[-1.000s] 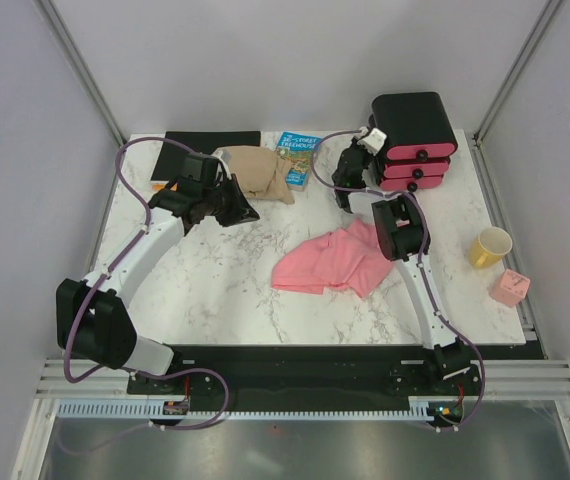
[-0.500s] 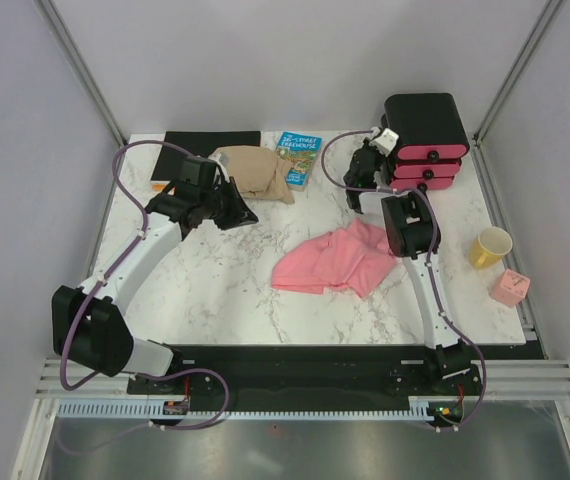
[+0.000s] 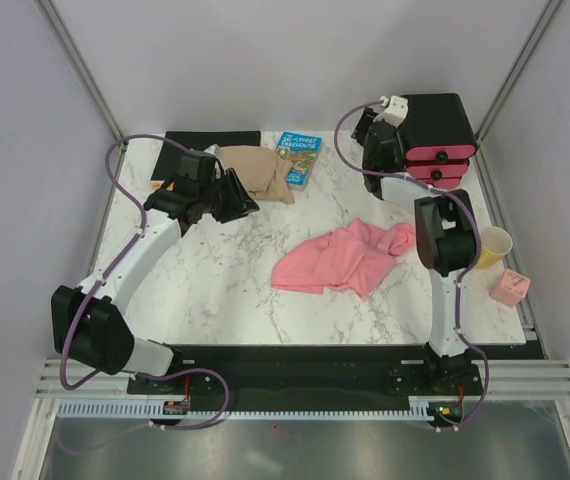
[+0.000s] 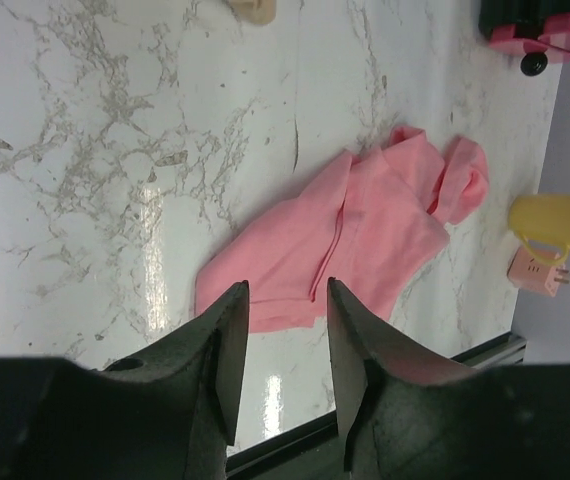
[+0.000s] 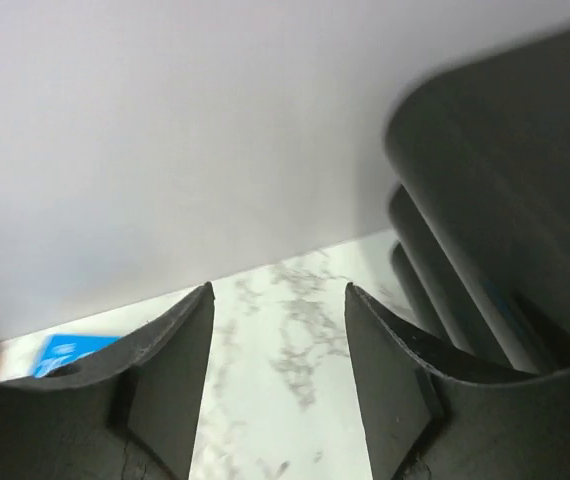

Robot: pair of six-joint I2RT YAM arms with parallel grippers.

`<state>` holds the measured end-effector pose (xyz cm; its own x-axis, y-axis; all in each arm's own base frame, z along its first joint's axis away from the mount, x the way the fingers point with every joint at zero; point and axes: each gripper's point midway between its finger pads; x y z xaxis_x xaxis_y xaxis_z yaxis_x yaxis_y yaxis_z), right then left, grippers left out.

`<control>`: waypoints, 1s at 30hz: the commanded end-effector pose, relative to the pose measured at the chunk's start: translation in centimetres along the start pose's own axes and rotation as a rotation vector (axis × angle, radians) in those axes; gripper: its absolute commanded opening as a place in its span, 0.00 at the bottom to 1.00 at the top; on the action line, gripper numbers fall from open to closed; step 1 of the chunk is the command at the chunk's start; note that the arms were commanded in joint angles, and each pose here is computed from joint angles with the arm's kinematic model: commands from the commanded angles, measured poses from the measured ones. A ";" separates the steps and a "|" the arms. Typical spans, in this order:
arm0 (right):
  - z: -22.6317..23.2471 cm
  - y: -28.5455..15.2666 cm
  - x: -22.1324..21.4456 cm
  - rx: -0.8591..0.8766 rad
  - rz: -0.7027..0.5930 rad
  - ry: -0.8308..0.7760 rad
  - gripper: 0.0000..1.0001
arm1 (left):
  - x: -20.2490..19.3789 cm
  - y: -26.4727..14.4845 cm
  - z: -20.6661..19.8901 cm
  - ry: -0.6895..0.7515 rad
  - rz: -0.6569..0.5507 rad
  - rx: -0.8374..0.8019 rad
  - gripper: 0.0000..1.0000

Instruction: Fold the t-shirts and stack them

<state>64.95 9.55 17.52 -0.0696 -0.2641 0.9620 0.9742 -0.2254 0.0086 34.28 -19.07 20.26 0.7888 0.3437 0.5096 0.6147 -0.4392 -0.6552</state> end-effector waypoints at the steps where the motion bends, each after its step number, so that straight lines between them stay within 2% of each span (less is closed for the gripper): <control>1: 4.2 -6.2 1.6 0.202 0.235 -0.002 0.62 | 2.8 -1.0 -1.5 -0.029 -0.095 -0.005 0.45; 2: 4.3 -7.3 3.0 0.217 0.238 0.010 0.64 | 3.1 -1.3 -1.8 -0.027 -0.104 -0.014 0.45; 4: 3.6 -10.1 0.3 0.248 0.376 -0.007 0.67 | 3.0 -1.3 -1.8 -0.020 -0.093 -0.008 0.45; 5: 4.2 -11.5 1.0 0.292 0.408 -0.012 0.67 | 3.1 -1.3 -1.7 -0.014 -0.092 -0.008 0.45; 6: 3.4 -13.2 -0.9 0.295 0.517 -0.045 0.65 | 2.8 -1.2 -1.5 -0.019 -0.086 -0.002 0.45; 8: 3.7 -16.0 -2.1 0.336 0.647 -0.063 0.64 | 1.8 -0.5 -0.3 -0.047 -0.068 0.030 0.45; 9: 2.8 -18.4 -3.9 0.326 0.774 -0.090 0.64 | 1.5 -0.2 -0.1 -0.065 -0.061 0.029 0.45; 13: 2.3 -25.7 -7.4 0.348 1.007 -0.144 0.66 | -0.5 0.6 -0.2 -0.090 -0.007 -0.023 0.44; 20: 4.3 -33.5 -7.3 0.418 1.091 -0.167 0.67 | -1.8 -0.5 0.5 -0.067 -0.008 -0.034 0.44; 23: 4.2 -35.3 -6.3 0.419 1.083 -0.146 0.67 | -2.8 -0.7 0.8 -0.077 0.011 -0.042 0.44; 30: 2.6 -38.4 -7.9 0.386 1.154 -0.177 0.68 | -4.2 -0.7 1.0 -0.073 0.040 -0.063 0.44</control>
<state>30.58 23.18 11.85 0.8438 0.0167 0.5364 0.4884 0.3902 -0.7805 30.70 -18.59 16.79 0.8209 0.3731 0.4324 0.5684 -0.4603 -0.6819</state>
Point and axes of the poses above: each gripper's point midway between its finger pads, its own y axis out along the fingers, its own z axis along the line the jaws close on, x = y × z, and after that the axes turned 2 degrees about y, right-handed
